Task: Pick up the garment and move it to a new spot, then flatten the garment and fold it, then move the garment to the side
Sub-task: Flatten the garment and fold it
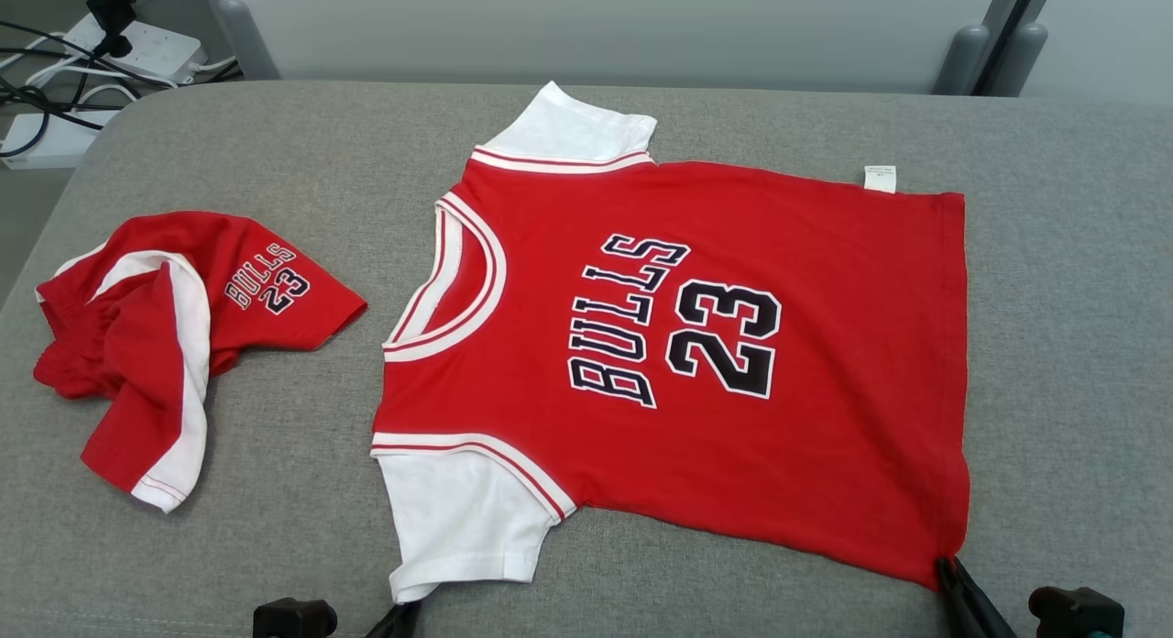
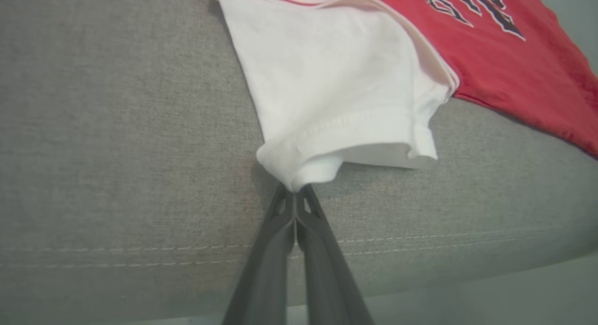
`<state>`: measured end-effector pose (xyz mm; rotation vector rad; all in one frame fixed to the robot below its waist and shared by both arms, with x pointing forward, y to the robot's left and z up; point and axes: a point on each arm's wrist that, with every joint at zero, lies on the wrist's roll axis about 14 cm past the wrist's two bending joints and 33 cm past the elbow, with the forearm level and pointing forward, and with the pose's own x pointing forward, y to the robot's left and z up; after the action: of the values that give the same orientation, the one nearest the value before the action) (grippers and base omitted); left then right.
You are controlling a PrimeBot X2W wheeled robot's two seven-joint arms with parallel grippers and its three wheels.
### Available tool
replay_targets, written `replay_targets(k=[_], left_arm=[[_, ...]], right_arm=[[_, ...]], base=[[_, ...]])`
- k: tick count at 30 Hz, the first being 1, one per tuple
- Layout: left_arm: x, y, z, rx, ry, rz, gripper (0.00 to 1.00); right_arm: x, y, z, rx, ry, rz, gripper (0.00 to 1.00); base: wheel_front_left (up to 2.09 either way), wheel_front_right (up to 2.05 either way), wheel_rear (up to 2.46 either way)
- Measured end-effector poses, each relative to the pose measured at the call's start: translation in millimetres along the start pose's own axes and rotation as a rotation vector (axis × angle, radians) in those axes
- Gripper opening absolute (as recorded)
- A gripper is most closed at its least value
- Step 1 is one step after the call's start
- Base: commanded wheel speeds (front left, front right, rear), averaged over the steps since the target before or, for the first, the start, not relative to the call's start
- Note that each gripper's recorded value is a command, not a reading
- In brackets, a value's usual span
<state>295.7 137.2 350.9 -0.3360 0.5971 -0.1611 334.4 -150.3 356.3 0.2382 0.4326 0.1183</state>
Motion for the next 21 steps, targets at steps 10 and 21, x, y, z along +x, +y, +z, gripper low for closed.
replay_targets(k=[10, 21], left_arm=[[-13.8, 9.3, -0.2, 0.017, 0.025, 0.030, 0.00], [-53.0, 7.6, -10.2, 0.002, 0.130, 0.043, 0.00]], right_arm=[[-8.5, -8.6, 0.3, 0.000, -0.007, -0.018, 0.00], [-33.6, -19.9, 1.3, -0.005, -0.018, -0.047, 0.00]], base=[[0.00, 0.00, 0.00], [0.00, 0.00, 0.00]])
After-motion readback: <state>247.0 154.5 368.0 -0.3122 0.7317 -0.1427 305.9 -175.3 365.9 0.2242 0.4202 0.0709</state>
